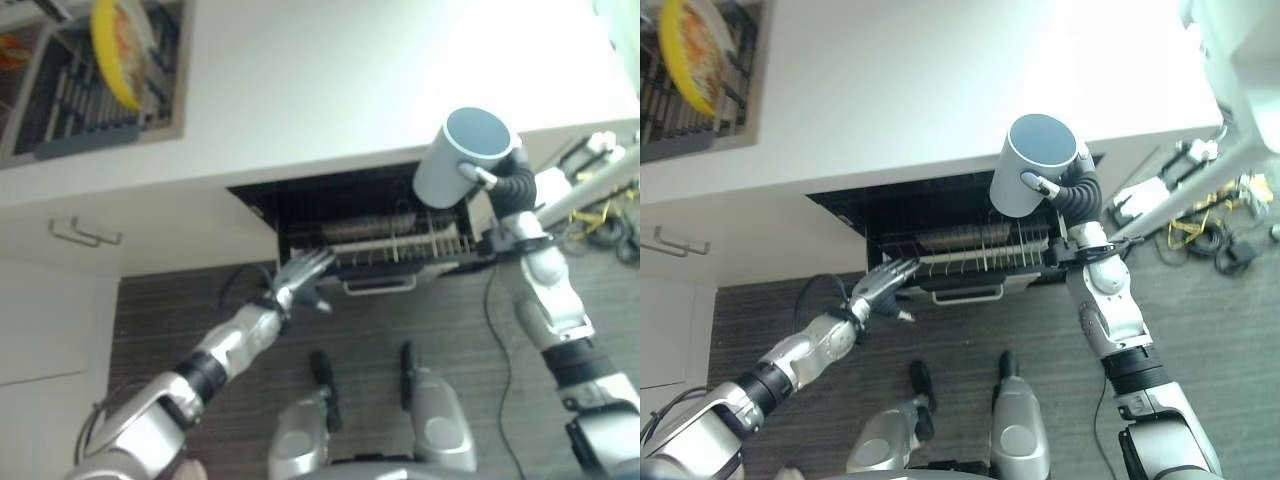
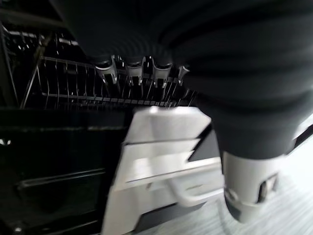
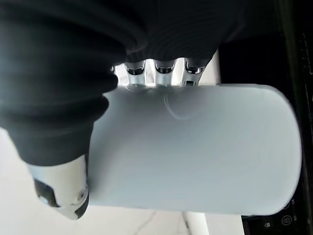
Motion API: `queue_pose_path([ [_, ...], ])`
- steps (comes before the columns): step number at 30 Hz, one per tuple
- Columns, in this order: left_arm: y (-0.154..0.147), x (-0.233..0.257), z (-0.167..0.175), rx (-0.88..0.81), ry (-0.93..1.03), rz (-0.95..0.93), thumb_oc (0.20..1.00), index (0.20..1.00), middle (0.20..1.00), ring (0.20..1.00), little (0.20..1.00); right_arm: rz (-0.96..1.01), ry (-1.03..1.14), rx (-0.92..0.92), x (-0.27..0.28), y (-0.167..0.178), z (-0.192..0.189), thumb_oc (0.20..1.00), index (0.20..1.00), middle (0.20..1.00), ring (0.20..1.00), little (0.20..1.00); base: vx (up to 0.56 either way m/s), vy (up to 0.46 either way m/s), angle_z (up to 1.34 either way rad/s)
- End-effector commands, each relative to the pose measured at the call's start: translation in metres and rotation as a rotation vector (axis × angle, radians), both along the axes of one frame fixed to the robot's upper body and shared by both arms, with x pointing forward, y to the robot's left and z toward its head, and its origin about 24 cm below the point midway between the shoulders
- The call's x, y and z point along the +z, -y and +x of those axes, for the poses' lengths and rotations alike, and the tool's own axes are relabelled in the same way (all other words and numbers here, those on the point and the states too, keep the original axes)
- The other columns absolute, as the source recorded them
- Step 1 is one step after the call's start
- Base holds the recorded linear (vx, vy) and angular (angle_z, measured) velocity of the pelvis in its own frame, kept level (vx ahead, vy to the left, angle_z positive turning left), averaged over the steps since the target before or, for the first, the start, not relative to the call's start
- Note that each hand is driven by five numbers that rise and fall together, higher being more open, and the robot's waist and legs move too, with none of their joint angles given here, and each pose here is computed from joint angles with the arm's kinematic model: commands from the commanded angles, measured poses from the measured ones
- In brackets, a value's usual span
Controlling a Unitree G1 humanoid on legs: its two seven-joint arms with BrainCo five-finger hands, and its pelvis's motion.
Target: Place the dishes in the dishwasher.
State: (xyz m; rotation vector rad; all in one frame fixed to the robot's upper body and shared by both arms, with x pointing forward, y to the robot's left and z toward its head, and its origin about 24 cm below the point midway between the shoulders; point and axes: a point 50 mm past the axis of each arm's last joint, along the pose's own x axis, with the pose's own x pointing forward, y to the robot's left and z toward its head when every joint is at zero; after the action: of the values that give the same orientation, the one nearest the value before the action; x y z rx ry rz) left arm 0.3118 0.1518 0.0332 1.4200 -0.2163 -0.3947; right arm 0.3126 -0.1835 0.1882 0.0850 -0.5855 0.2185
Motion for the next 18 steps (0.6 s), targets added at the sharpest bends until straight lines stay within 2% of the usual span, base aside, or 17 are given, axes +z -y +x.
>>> queue_pose_path([
  [1, -0.006, -0.01, -0.008, 0.011, -0.045, 0.034, 1.0, 1.0, 1.0, 1.0, 1.0, 0.039, 0.126, 0.018, 0.028, 0.005, -0.009, 0.2, 0.2, 0.2, 0.2, 0.2, 0.01, 0.023, -0.11],
  [10, 0.001, -0.014, -0.004, 0.002, -0.087, 0.093, 1.0, 1.0, 1.0, 1.0, 1.0, 0.059, 0.117, 0.073, 0.026, 0.0, -0.011, 0.2, 0.2, 0.2, 0.2, 0.2, 0.0, -0.004, -0.03],
  [13, 0.008, -0.021, -0.009, -0.021, -0.167, 0.071, 1.0, 1.0, 1.0, 1.0, 1.0, 0.056, 0.11, 0.096, 0.022, -0.004, -0.015, 0.2, 0.2, 0.2, 0.2, 0.2, 0.02, 0.033, -0.02],
  [18, 0.023, -0.03, -0.022, -0.11, -0.407, 0.027, 1.0, 1.0, 1.0, 1.0, 1.0, 0.044, 0.083, 0.094, 0.017, -0.007, -0.017, 0.2, 0.2, 0.2, 0.2, 0.2, 0.0, 0.034, 0.03],
])
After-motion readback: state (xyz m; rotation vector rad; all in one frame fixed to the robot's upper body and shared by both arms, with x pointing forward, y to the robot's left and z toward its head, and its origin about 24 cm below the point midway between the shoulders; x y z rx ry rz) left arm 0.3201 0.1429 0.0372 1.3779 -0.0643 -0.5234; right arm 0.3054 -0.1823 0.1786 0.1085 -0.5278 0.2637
